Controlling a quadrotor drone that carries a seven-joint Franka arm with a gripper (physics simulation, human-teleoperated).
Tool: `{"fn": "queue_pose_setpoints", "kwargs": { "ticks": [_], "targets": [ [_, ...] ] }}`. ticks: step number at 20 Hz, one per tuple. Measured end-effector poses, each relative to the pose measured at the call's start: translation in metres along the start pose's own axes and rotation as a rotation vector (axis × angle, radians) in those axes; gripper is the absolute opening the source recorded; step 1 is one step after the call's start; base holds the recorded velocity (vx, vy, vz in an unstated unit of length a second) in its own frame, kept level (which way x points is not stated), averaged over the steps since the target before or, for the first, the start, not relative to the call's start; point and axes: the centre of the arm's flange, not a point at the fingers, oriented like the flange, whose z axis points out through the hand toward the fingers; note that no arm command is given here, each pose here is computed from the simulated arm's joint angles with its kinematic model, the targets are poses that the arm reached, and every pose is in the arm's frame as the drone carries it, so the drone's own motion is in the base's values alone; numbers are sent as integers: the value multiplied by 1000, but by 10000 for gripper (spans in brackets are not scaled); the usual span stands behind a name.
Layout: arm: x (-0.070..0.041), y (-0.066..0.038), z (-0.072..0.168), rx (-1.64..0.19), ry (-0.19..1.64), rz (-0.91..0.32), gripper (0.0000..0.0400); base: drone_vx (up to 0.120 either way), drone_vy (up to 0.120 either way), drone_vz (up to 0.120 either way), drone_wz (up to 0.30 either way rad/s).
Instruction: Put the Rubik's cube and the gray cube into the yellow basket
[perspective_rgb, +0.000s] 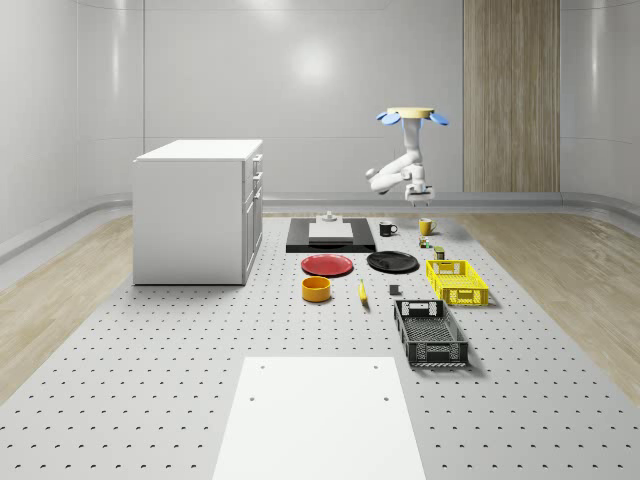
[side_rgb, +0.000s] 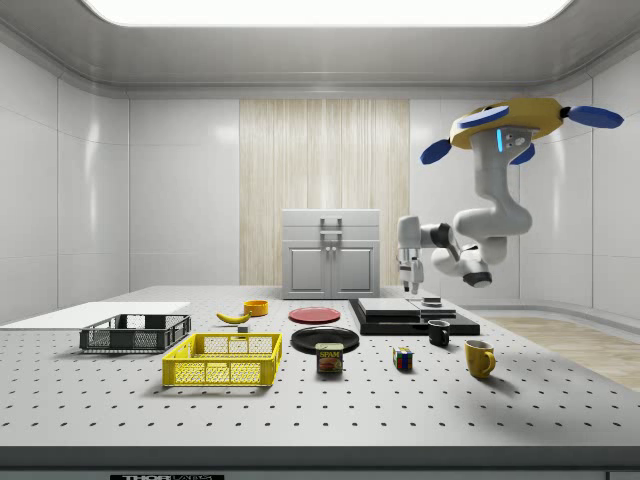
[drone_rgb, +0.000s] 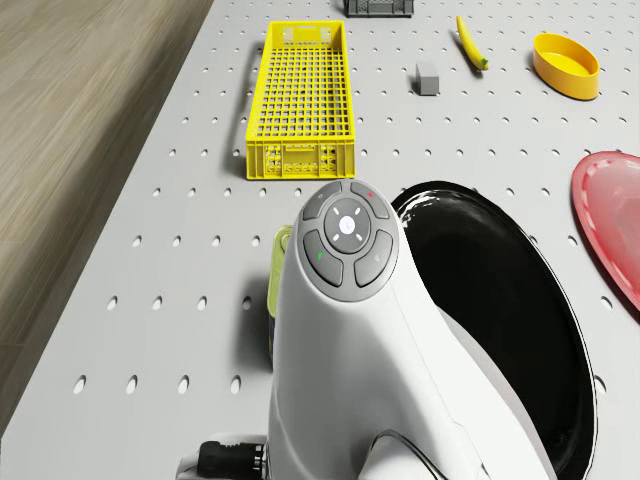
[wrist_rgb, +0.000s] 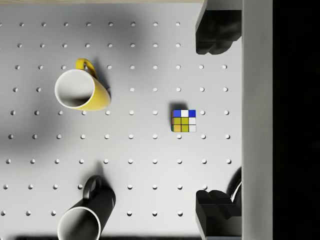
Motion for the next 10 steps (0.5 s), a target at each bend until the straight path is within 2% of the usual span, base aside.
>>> {"fn": "queue_pose_setpoints", "kwargs": {
  "ticks": [8,10],
  "targets": [
    [-3,-3,0,-29,31,-1,400,5,0,-120,0],
    [-3,-3,0,-31,34,-1,400,0,100,-120,0]
  ]
}}
